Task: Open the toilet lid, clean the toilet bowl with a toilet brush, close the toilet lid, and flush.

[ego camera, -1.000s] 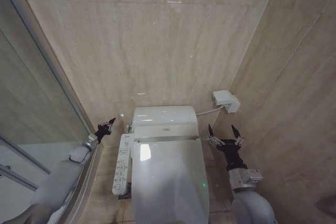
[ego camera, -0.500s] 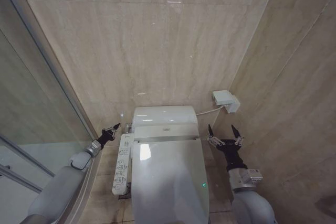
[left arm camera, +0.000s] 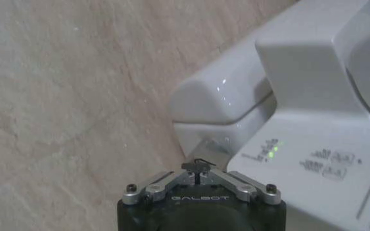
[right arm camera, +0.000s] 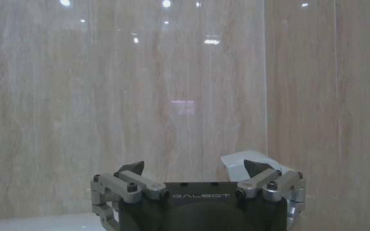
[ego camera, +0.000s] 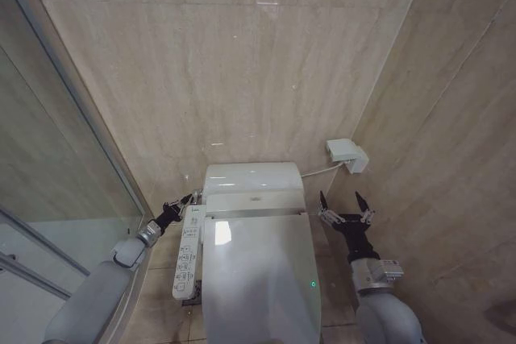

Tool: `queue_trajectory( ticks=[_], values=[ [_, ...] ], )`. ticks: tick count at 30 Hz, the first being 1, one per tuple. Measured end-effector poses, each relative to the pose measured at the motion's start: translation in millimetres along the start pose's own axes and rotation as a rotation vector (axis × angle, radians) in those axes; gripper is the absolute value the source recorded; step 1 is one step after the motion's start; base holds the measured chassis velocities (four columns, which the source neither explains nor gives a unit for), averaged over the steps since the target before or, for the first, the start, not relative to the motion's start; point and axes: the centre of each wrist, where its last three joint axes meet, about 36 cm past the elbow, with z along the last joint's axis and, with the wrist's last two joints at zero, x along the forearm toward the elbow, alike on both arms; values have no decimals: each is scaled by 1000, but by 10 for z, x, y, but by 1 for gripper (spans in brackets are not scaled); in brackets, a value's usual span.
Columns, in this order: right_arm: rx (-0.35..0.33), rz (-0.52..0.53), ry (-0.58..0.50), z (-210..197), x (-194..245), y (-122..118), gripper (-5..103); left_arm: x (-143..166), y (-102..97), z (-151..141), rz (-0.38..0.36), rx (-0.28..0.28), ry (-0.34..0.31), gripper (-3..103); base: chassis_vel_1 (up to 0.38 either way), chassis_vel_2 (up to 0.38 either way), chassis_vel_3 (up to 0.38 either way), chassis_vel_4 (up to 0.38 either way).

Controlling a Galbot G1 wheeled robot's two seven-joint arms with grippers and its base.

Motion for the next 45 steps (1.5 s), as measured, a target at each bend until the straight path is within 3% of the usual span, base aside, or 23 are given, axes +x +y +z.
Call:
queue_trajectory(
  ticks=[24, 45],
  values=[
    [0, 0, 0, 0, 0, 0, 100, -83, -215, 117, 43, 39, 22, 0, 0, 0, 0, 0],
    [0, 0, 0, 0, 0, 0, 100, -177, -205, 100, 46, 45, 23, 0, 0, 0, 0, 0]
  ],
)
